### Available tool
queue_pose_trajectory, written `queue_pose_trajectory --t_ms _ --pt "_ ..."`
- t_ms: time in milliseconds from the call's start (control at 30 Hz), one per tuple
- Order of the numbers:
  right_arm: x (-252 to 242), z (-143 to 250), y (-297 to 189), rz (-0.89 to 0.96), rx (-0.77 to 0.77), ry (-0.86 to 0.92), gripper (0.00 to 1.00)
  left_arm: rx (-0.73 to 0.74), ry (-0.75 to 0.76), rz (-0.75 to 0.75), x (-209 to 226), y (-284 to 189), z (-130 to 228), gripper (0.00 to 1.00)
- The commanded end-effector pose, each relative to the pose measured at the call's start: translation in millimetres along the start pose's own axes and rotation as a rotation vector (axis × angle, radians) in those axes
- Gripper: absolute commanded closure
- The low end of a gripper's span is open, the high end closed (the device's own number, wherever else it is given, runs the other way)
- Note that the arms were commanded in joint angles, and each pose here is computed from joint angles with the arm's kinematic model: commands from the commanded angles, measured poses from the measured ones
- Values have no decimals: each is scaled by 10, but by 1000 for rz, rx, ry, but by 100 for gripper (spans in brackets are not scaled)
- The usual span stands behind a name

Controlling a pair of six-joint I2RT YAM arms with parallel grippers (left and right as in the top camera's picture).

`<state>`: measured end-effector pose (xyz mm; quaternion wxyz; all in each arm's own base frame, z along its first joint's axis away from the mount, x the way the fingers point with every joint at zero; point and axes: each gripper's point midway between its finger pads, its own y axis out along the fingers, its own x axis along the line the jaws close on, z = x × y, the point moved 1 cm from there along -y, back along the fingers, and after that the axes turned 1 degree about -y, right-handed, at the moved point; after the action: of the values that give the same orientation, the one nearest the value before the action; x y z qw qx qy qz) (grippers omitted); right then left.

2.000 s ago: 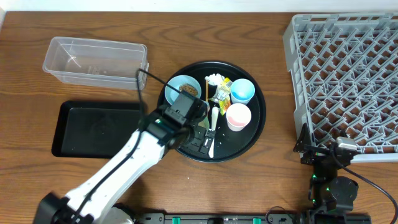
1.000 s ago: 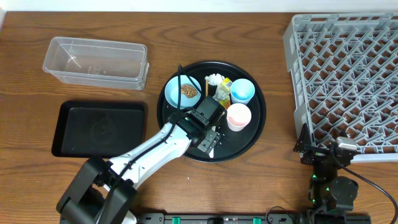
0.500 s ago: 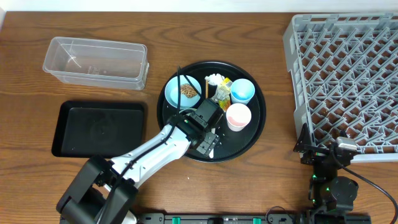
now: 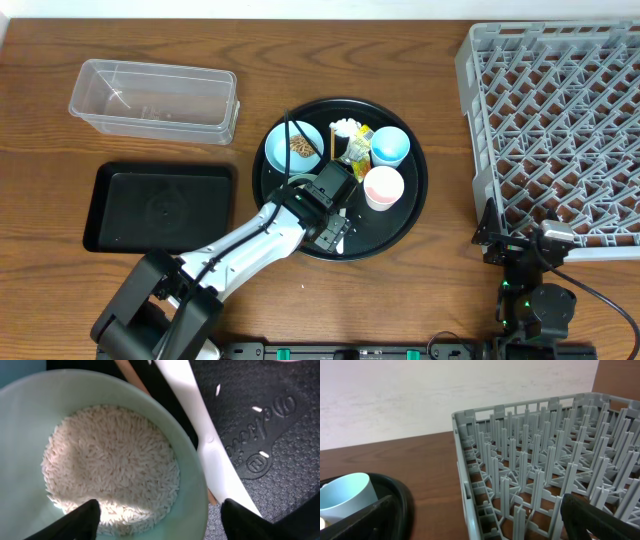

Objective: Sort waste into correct bins and load items into the dishwasher rack
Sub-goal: 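Lower the left gripper onto the green rice bowl rim and grasp it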

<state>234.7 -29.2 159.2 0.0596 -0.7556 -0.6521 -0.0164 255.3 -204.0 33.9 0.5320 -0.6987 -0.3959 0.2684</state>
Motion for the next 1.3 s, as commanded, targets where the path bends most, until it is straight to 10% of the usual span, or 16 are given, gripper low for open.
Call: queue_pose_trajectory --t_ms 0,1267 --pt "9 1 -4 -1 -2 -10 1 23 -10 -11 24 54 70 27" --pt "9 1 -4 -1 -2 -10 1 -37 -20 0 1 35 -89 94"
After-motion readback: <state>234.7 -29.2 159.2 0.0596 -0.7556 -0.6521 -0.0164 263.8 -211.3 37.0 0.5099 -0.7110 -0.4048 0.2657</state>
